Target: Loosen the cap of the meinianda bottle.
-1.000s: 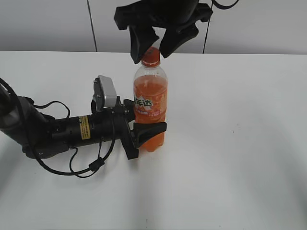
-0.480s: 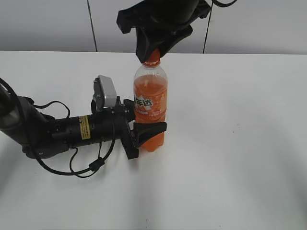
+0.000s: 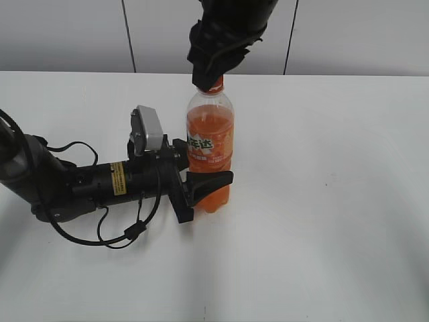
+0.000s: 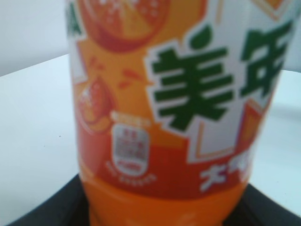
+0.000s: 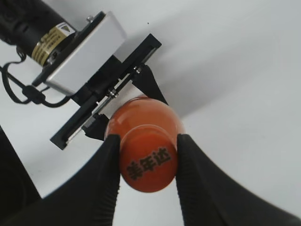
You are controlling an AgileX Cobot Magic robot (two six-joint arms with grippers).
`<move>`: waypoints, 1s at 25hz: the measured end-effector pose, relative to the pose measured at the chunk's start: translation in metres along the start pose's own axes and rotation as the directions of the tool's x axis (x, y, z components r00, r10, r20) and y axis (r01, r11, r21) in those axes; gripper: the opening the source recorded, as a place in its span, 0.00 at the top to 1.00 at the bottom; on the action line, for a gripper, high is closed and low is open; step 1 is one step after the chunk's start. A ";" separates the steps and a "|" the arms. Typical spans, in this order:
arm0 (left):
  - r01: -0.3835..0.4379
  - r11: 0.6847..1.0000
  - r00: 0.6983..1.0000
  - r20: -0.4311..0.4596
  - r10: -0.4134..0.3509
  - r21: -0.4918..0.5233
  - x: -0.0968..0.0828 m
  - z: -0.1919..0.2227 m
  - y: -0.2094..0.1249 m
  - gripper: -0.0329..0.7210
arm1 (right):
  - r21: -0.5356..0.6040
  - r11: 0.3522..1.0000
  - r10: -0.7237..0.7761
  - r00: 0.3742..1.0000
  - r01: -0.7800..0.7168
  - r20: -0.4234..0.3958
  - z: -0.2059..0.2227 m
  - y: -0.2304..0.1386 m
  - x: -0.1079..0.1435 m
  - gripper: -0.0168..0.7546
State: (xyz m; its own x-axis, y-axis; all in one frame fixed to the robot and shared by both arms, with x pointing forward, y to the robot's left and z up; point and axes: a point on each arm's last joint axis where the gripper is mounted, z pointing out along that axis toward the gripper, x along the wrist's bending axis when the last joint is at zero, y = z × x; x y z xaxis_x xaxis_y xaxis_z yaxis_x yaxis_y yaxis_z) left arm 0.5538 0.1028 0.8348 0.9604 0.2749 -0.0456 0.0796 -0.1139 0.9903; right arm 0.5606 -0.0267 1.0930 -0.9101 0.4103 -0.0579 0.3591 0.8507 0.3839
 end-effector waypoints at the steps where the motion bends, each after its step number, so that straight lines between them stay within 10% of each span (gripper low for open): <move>1: 0.000 1.000 1.000 0.000 0.000 0.000 0.000 0.000 0.000 0.43 | 0.000 0.997 -0.075 0.997 0.075 0.000 0.000 0.000 0.000 0.63; 11: -0.004 1.000 1.000 0.005 0.004 -0.001 0.000 0.000 0.000 0.43 | -0.015 0.789 -0.614 0.789 0.614 -0.011 -0.001 0.000 0.002 0.63; 25: -0.004 1.000 1.000 0.005 0.004 -0.001 0.000 0.000 0.000 0.43 | -0.017 0.449 -0.894 0.449 0.893 -0.006 -0.002 0.000 0.002 0.63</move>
State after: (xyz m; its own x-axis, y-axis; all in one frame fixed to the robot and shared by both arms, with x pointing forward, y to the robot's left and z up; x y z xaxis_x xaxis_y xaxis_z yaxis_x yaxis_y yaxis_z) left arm 0.5534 0.1026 0.8348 0.9620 0.2698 -0.0419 0.0753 -0.1146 0.9906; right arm 0.5583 -0.0266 1.0945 -0.7306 -0.5783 -0.3631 -0.6555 0.7428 0.1361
